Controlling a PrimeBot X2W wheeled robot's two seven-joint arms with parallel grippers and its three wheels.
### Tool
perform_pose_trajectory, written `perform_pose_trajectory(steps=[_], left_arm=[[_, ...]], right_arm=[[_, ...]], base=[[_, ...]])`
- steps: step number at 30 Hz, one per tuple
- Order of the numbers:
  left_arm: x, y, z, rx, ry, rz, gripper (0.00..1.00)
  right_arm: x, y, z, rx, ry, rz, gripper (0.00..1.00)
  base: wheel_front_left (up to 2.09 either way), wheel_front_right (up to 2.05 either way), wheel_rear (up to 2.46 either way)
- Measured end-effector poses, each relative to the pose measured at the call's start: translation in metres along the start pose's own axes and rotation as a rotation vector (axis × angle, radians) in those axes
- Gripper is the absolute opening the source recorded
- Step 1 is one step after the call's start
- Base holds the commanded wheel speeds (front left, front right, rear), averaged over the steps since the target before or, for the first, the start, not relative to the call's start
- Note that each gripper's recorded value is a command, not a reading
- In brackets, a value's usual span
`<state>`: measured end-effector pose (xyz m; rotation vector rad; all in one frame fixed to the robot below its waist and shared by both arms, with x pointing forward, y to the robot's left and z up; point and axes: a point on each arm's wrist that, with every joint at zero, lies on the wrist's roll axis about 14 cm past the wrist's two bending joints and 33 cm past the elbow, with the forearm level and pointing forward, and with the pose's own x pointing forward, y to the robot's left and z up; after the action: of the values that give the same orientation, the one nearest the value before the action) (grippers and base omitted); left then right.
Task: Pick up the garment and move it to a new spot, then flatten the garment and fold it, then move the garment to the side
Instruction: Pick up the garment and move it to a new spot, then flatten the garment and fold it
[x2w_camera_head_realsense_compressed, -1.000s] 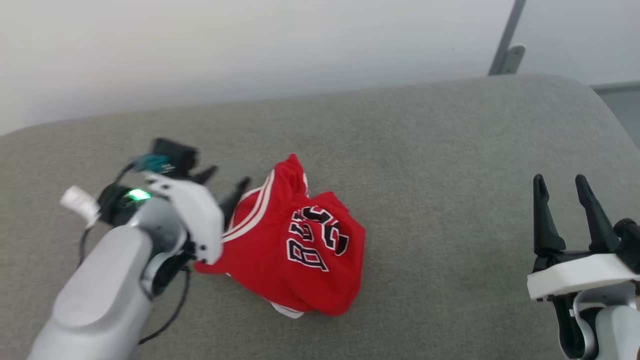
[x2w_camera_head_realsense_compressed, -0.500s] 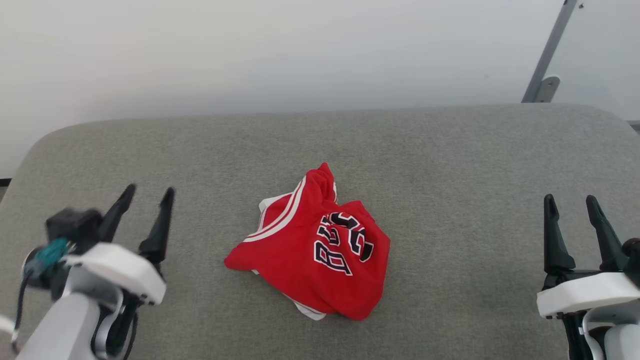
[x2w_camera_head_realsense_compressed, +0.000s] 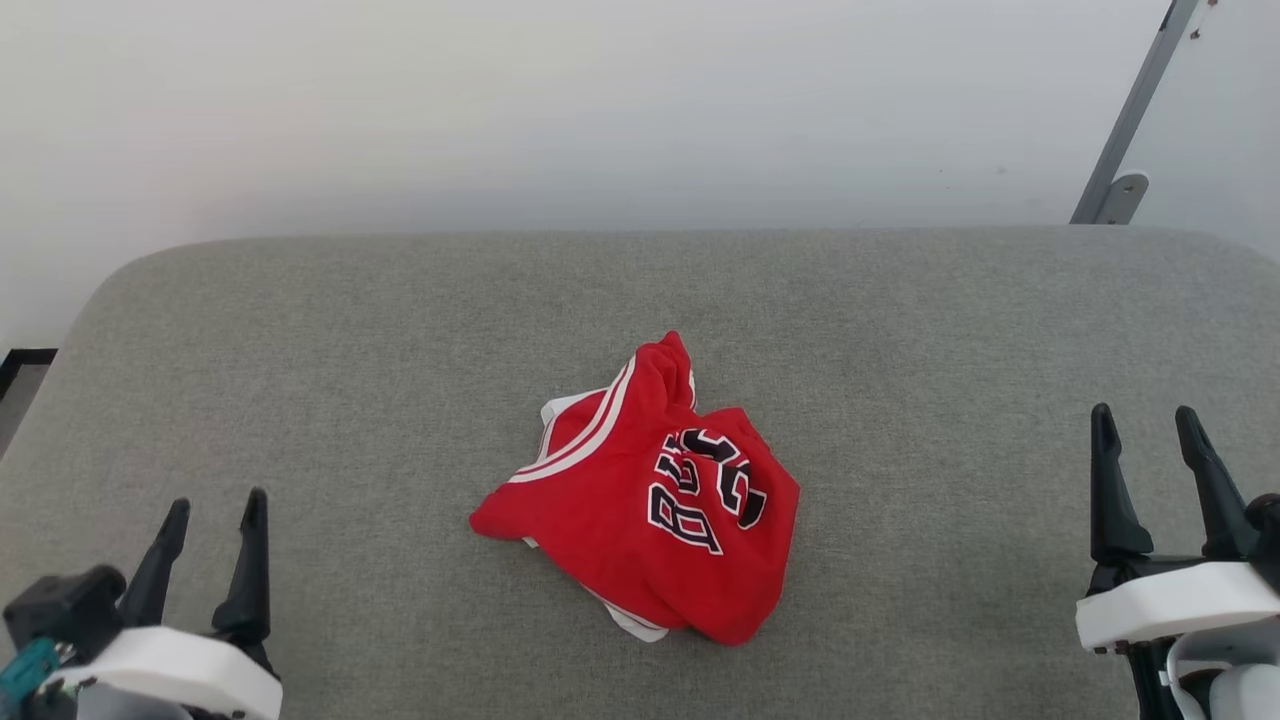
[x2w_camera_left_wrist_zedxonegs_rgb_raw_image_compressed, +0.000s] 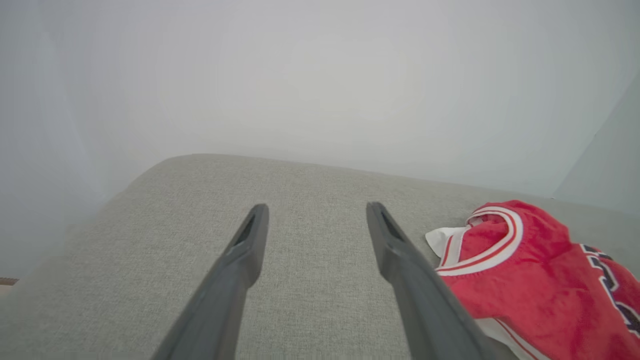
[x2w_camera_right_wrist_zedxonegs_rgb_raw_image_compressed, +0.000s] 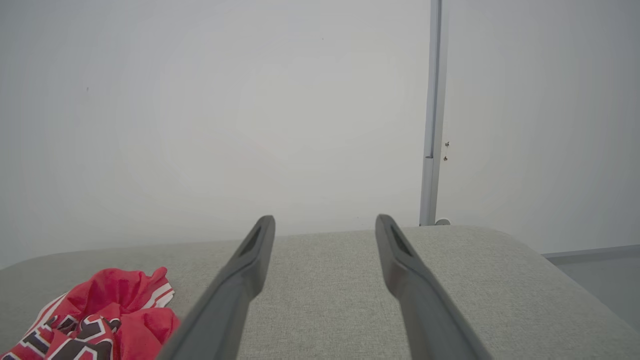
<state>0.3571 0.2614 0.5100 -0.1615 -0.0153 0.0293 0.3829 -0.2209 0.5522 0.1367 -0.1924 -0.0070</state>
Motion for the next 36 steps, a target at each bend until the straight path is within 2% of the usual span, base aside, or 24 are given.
perform_pose_trajectory(steps=[9, 24, 36], left_arm=[[-0.018, 0.009, -0.001, -0.023, -0.025, 0.058, 1.00], [-0.030, 0.010, -0.004, -0.062, -0.052, 0.083, 1.00], [-0.038, 0.011, -0.006, -0.070, -0.061, 0.094, 1.00]], right_arm=[[-0.004, -0.001, -0.003, 0.006, 0.008, -0.002, 1.00], [-0.005, 0.005, -0.008, 0.016, 0.021, 0.015, 1.00], [0.000, 0.028, -0.019, 0.034, 0.067, 0.082, 1.00]], base=[[0.00, 0.00, 0.00], [0.00, 0.00, 0.00], [0.00, 0.00, 0.00]])
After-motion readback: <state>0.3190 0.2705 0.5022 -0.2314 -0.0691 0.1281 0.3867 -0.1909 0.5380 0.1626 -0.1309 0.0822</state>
